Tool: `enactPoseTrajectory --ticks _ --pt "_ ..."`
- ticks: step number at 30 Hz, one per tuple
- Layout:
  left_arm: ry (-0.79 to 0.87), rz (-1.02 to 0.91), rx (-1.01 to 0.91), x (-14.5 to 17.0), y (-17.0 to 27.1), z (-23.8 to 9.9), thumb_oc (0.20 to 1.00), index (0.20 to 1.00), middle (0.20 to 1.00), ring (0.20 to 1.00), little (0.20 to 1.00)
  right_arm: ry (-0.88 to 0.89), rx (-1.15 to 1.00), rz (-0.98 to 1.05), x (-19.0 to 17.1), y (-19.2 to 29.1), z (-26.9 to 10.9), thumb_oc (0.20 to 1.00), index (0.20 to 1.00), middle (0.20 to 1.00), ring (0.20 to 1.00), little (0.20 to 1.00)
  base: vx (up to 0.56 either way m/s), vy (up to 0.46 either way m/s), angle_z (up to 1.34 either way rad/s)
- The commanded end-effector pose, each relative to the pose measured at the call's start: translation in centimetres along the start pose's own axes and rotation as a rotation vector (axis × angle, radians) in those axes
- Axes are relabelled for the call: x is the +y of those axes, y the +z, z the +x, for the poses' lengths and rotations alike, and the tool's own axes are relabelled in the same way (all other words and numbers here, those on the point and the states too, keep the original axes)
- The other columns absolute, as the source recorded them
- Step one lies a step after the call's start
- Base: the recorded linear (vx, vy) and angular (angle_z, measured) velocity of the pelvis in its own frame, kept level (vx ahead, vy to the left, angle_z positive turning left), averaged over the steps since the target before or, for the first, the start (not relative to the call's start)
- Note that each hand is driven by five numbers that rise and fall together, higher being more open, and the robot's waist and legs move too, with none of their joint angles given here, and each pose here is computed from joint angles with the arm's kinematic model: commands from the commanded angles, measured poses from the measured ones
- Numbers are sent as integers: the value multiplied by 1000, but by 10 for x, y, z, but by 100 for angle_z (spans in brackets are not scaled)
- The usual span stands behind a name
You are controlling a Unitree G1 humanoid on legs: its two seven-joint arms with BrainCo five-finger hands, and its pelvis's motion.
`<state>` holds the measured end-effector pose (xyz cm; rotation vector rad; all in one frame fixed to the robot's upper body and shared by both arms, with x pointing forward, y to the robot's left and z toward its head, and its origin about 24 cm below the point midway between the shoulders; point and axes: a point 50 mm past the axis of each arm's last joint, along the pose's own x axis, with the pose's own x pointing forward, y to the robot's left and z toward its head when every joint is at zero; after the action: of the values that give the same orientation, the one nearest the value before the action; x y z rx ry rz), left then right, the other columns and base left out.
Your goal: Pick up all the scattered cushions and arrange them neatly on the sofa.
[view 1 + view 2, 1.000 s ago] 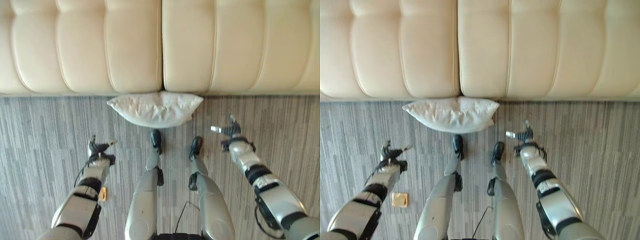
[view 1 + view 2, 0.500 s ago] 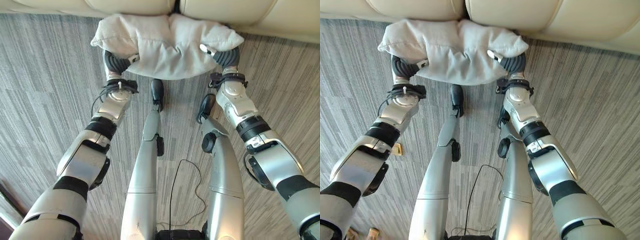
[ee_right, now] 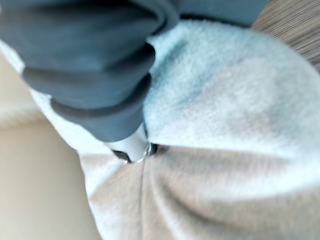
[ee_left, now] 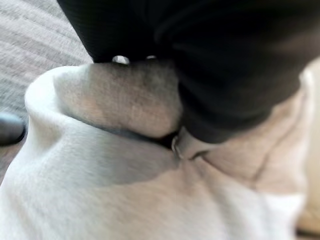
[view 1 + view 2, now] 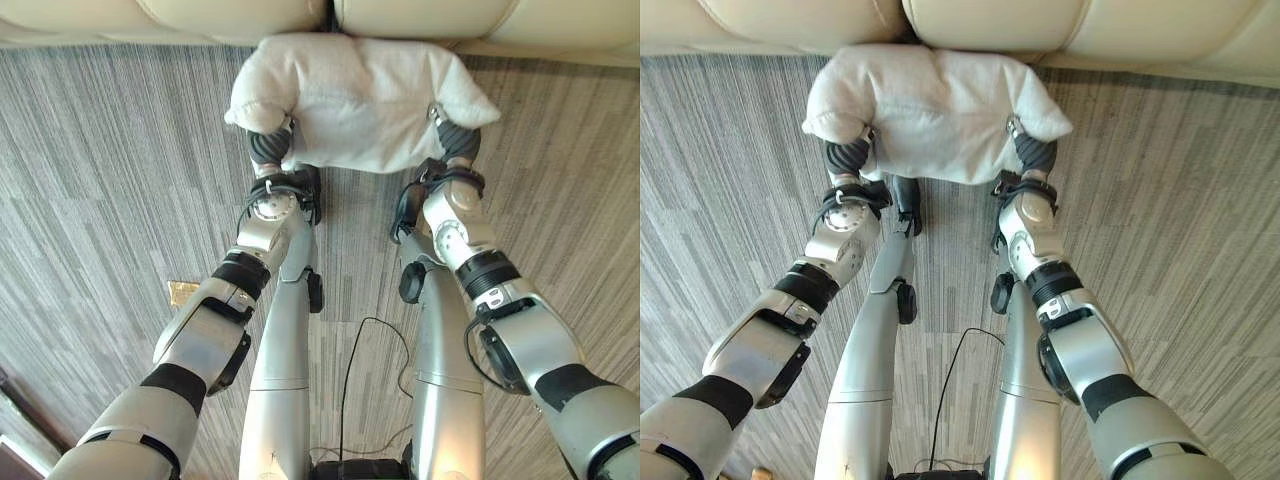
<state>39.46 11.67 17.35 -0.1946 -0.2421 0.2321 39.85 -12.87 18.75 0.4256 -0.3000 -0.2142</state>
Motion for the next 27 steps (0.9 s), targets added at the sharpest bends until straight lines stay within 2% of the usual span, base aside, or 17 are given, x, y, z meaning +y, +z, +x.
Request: enactPoseTrajectory --ticks 1,5,13,18,27 --pt "-347 -139 -5 -79 -5 -47 200 200 200 200 200 196 -30 140 32 -8 -28 200 200 200 200 200 -36 -10 -24" --pt "-355 -110 -3 -59 -17 -57 200 200 200 200 200 195 6 127 13 -23 -43 200 200 200 200 200 -51 -12 -27" --pt "-311 -107 139 4 -66 -97 200 200 200 200 200 157 233 51 -44 -82 -101 200 200 200 200 200 41 2 -13" --pt "-302 -130 157 31 -70 -120 200 200 200 200 200 172 304 29 -60 -95 -129 200 200 200 200 200 117 95 0" --pt "-271 -143 181 49 -71 -138 200 200 200 200 200 181 304 -39 -70 -91 -138 200 200 200 200 200 80 183 2"
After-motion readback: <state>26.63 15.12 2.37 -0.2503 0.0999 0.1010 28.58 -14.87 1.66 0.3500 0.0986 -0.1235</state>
